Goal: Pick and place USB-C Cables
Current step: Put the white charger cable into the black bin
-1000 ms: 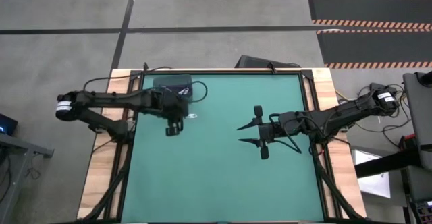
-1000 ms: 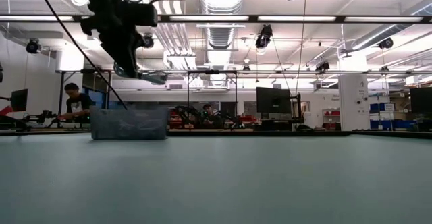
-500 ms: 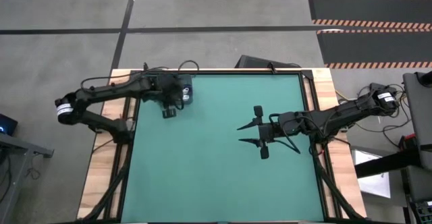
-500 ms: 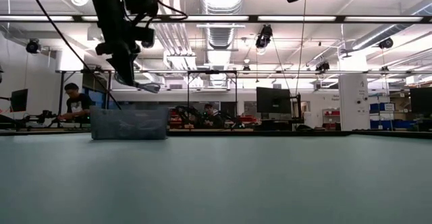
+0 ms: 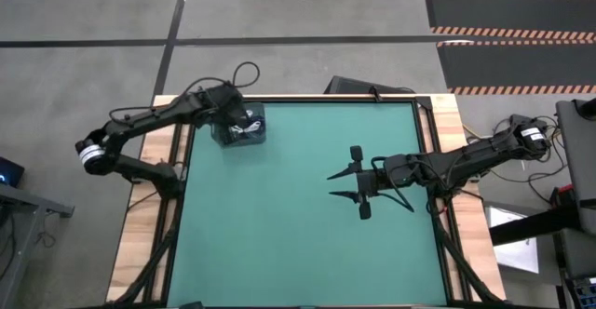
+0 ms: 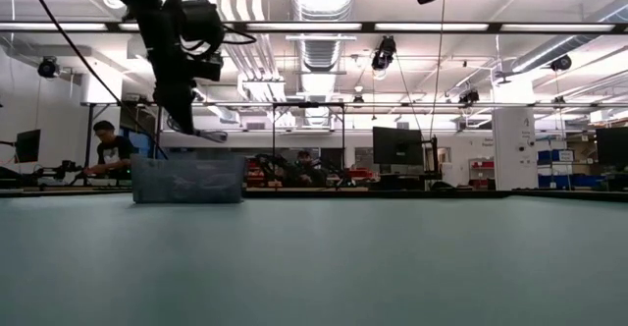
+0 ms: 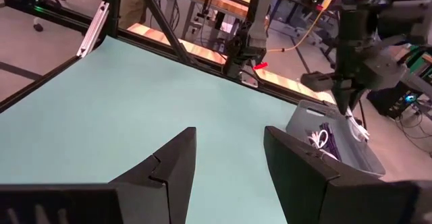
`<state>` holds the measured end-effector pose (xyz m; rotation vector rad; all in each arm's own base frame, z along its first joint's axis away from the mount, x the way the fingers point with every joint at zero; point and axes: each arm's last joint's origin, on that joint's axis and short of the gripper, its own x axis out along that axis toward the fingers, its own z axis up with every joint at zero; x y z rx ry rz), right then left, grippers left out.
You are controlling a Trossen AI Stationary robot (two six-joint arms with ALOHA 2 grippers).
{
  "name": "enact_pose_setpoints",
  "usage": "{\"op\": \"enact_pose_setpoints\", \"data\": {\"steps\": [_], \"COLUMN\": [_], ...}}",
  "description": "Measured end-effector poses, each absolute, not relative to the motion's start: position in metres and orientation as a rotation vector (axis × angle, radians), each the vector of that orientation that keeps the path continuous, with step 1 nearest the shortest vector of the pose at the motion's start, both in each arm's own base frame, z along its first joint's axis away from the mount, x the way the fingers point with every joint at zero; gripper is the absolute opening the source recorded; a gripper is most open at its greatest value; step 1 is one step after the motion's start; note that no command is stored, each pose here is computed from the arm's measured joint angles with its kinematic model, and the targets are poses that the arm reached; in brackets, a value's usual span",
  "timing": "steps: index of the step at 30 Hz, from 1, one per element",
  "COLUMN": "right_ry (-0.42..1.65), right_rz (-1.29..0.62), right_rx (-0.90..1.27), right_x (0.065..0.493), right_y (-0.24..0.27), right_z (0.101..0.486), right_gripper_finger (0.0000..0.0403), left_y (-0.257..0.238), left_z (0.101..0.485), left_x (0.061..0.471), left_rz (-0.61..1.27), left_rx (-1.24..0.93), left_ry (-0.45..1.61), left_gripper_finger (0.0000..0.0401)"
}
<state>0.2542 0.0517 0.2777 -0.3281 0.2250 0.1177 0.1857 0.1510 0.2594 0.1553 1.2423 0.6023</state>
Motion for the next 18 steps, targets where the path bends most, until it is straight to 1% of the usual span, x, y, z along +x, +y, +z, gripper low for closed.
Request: {"op": "enact_pose_setpoints", "data": {"steps": [11,18], "right_ry": [0.238,0.238], "right_rz": [0.119,0.119], "right_rx": [-0.331,-0.331], "right_x": [0.254,0.254], "right_y": [0.052,0.052], "right_z": [0.277,0.277], "right_gripper_finger": [0.0166,0.0166], "left_y": [0.163,0.166], "left_z": [0.234,0.227], "left_x": [0.181,0.185], "left_rz": [0.622,0.608], "left_rx": [0.229,0.241], "left_ry": [1.186,1.147], "left_gripper_finger": [0.0017,0.0017]}}
